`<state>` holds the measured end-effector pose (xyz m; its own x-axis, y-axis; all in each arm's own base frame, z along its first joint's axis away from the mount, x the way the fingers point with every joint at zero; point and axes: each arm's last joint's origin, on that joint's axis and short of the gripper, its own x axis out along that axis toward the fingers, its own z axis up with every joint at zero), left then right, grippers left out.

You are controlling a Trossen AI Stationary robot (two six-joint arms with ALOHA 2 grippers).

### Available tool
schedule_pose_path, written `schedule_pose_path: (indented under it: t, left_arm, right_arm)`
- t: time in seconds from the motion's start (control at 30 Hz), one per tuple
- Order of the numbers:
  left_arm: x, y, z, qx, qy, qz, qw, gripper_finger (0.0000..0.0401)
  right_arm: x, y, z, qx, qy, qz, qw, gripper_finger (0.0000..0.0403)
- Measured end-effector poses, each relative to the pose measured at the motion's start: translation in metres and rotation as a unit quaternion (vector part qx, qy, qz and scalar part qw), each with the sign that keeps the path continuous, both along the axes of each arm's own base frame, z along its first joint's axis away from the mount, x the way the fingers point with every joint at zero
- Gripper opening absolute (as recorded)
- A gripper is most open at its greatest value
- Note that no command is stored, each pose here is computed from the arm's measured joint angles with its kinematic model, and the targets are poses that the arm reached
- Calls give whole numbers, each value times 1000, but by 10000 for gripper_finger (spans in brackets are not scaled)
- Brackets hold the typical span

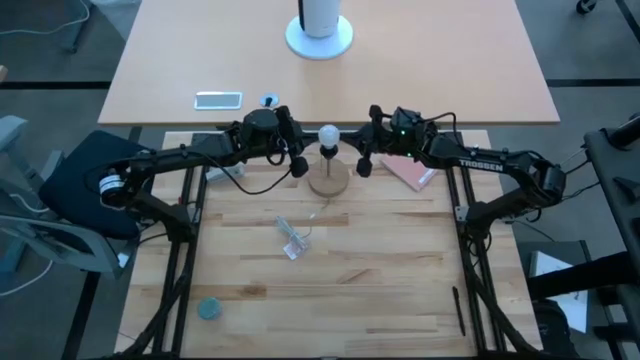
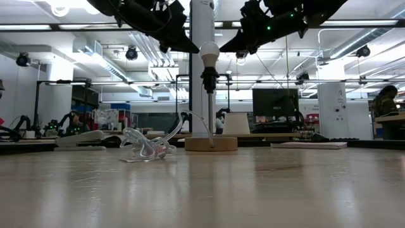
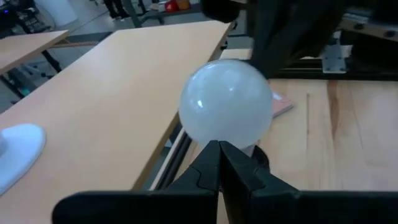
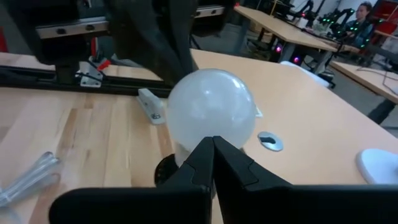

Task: Screw lightbulb
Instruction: Insert the lightbulb on the desk lamp

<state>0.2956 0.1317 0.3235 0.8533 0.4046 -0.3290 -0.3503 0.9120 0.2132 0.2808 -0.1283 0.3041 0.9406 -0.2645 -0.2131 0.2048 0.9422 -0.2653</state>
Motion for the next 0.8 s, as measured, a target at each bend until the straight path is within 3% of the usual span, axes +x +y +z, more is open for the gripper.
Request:
schedule_pose_path:
  t: [0.17,0.33,0.5,0.8]
  left_arm:
    - [-4,-2,-1,-6,18,5,1000,0]
    - [-11,-5,6,-5,12,5,1000,0]
    - [-9,-6,6,-11,8,-21,1000,0]
    - [1,-2,-2,-7,5,-19,1000,0]
  right_arm:
    - [-2,0,-1,4,8,-6,1000,2]
    - [-7,-1,4,-17,13,-52,998,2]
    - [-8,-8,3,-29,14,-74,997,2]
    - [-7,-8,5,-27,-1,-54,998,2]
